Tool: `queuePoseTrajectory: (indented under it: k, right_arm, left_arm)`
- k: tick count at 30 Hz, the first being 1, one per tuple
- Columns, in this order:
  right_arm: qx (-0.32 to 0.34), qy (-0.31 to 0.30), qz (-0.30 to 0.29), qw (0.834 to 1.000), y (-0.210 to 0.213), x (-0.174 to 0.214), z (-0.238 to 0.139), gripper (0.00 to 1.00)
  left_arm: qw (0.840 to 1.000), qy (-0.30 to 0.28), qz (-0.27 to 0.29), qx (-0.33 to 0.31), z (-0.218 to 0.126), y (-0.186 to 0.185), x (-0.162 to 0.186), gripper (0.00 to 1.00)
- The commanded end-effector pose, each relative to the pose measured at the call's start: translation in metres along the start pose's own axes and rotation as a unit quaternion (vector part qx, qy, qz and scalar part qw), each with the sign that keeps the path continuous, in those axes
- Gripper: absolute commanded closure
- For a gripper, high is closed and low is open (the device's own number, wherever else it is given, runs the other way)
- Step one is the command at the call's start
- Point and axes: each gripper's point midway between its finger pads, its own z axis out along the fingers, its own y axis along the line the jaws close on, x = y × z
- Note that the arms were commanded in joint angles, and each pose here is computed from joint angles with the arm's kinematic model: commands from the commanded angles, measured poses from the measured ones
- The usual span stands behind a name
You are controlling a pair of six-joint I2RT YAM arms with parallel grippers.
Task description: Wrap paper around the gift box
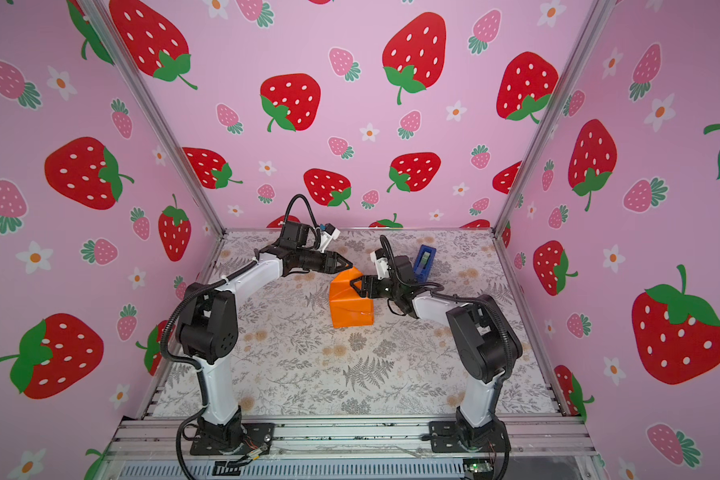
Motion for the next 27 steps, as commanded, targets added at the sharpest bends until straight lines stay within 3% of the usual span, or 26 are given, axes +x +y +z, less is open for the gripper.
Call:
queuePoseTrajectory:
  k: [1,16,27]
  right_arm:
    - [0.055,0.102,0.033,0.993,-0.033,0.071,0.006,0.23]
    - [0.056,0.101,0.033,0.993,-0.033,0.07,0.005,0.25]
    - [0.045,0.095,0.028,0.994,-0.025,0.063,0.003,0.25]
  left_arm:
    - [0.999,-0.011,0.031,0.038,-0.004,-0.02,-0.014,0.55]
    - [0.998,-0.011,0.04,0.056,-0.007,-0.028,-0.015,0.88]
    - [0.995,-0.007,0.047,0.083,-0.018,-0.05,-0.005,1.0]
